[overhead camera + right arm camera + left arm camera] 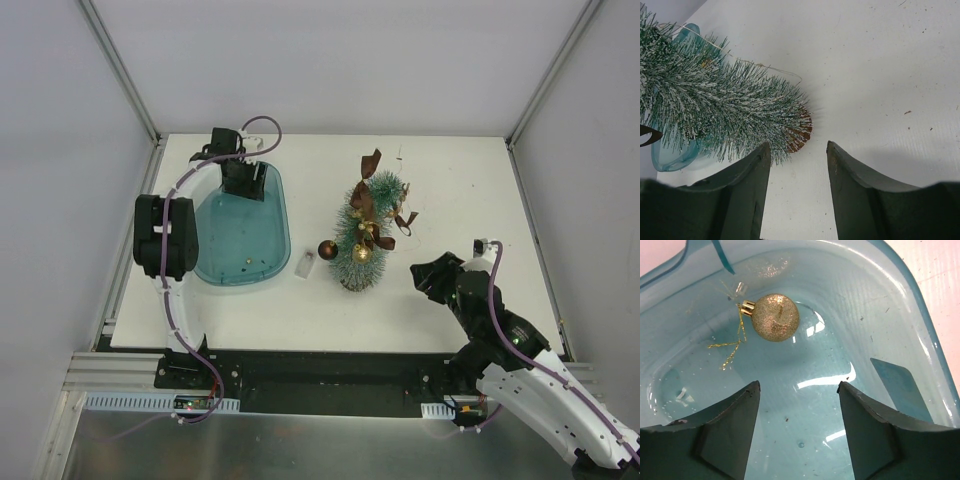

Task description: Decorate the small christmas tree

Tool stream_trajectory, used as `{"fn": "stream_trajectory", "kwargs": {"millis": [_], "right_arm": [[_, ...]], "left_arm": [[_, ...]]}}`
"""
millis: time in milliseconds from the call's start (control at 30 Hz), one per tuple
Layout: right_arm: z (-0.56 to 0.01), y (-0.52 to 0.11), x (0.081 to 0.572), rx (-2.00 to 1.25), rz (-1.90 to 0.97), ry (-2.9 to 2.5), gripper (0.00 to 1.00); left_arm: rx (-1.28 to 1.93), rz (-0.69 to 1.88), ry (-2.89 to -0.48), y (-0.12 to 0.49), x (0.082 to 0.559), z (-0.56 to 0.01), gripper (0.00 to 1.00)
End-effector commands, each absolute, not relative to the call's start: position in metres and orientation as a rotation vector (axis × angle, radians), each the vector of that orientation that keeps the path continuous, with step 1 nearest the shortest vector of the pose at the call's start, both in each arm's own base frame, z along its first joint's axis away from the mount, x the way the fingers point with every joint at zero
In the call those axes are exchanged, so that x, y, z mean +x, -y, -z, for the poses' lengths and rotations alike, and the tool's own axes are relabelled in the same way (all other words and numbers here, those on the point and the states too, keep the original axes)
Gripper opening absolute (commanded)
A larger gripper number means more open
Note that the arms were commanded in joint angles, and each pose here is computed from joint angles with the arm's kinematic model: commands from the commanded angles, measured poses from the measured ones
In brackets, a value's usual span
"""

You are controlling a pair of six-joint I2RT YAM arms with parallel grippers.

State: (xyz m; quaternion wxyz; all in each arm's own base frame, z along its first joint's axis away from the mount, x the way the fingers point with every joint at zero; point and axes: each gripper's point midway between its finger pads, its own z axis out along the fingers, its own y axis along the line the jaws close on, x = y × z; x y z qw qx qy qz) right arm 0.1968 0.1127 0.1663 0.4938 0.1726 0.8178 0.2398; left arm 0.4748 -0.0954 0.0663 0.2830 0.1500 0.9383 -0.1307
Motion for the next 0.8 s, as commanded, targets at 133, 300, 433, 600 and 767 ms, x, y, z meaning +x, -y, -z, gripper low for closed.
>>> {"fn": "stream_trajectory", "kwargs": {"millis": [133,300,433,600,767], "right_arm": [[-0.176,-0.121,0.202,0.386,-0.635,-1.933,0.51],[-0.179,-0.125,0.203,0.365,-0.655,-1.920,0.50],[-0.180,-0.127,0.203,0.358,-0.665,-1.914,0.50],[-0.179,-0.129,0.203,0.349,-0.678,-1.910,0.50],[-0.181,-0.129,0.201,0.345,-0.692,-1.900,0.50]], "left_arm": [[0.315,0.348,-2.493,0.109,0.495,-0.071,0.64],[0.277,0.310,-2.481,0.107,0.511,-0.070,0.63],[0.274,0.282,-2.467,0.105,0.518,-0.070,0.63],[0.272,0.221,-2.460,0.101,0.526,-0.071,0.63],[0.314,0.183,-2.449,0.103,0.533,-0.069,0.61]]}}
